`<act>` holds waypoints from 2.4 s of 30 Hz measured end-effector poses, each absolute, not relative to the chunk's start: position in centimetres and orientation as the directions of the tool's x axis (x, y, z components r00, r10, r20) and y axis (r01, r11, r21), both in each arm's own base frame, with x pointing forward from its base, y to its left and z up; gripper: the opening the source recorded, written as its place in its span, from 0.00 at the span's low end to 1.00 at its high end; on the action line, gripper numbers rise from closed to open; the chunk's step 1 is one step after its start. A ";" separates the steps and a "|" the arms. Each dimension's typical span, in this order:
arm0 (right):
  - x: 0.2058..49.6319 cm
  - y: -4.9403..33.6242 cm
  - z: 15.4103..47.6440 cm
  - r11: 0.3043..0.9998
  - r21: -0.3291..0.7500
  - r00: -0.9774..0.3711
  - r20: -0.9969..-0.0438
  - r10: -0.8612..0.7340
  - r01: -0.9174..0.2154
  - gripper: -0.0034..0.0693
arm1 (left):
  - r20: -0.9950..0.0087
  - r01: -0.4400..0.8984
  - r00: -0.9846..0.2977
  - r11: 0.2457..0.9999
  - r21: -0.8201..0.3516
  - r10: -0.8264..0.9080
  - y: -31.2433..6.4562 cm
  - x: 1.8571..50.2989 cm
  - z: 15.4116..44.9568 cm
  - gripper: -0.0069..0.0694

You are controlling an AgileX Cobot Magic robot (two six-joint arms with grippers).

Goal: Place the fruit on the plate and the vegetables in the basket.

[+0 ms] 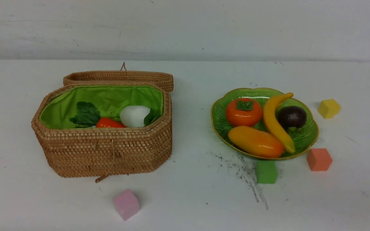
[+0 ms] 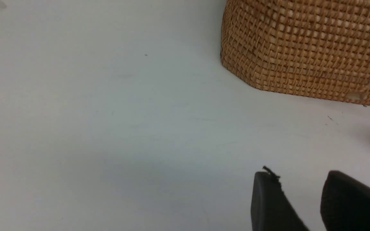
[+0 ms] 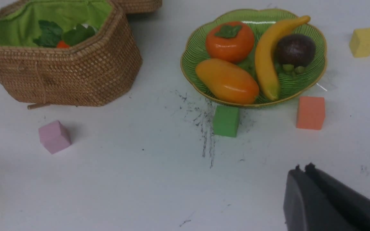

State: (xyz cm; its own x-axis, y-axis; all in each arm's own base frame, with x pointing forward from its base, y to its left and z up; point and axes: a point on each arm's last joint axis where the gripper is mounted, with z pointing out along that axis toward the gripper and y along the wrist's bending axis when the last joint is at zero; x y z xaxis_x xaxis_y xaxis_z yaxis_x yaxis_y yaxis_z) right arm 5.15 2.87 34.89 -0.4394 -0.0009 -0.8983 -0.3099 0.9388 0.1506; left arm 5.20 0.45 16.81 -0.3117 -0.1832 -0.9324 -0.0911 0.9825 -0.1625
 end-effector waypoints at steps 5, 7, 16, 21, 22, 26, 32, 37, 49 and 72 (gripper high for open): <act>4.7 2.7 35.0 0.941 0.134 -0.419 -0.908 -0.009 -0.310 0.04 | -0.932 -0.091 -0.312 0.982 -0.163 -0.183 0.4 5.2 16.8 0.40; 4.7 2.6 34.9 0.946 0.115 -0.417 -0.908 -0.023 -0.302 0.04 | -0.932 -0.091 -0.312 0.982 -0.163 -0.183 0.4 5.2 16.8 0.40; 4.6 1.7 33.6 0.975 0.056 -0.435 -0.899 -0.045 -0.217 0.05 | -0.932 -0.091 -0.312 0.982 -0.163 -0.183 0.4 5.2 16.8 0.40; 4.7 -0.1 29.9 0.999 0.049 -0.411 -0.911 0.047 0.005 0.05 | -0.932 -0.091 -0.312 0.982 -0.163 -0.183 0.4 5.2 16.8 0.40; 4.6 -0.2 29.8 0.999 0.051 -0.403 -0.914 0.052 0.013 0.05 | -0.932 -0.091 -0.312 0.982 -0.163 -0.183 0.4 5.2 16.8 0.40; 4.6 -1.2 26.5 0.988 0.081 -0.271 -0.956 0.114 0.131 0.05 | -0.932 -0.091 -0.312 0.982 -0.163 -0.183 0.4 5.2 16.8 0.40; 4.6 -1.3 23.4 0.992 0.055 -0.127 -0.989 0.069 0.117 0.06 | -0.932 -0.091 -0.312 0.982 -0.163 -0.183 0.4 5.2 16.8 0.40; 5.3 -1.0 18.5 0.991 0.079 -0.219 -0.971 0.101 0.109 0.07 | -0.932 -0.091 -0.312 0.982 -0.163 -0.183 0.4 5.2 16.8 0.40; 5.2 -0.1 17.4 0.997 0.077 -0.291 -0.953 0.079 0.018 0.08 | -0.932 -0.091 -0.311 0.982 -0.163 -0.183 0.4 5.2 16.8 0.40; 5.2 -0.1 17.4 0.996 0.083 -0.292 -0.952 0.088 0.031 0.11 | -0.932 -0.091 -0.311 0.982 -0.163 -0.183 0.4 5.2 16.8 0.40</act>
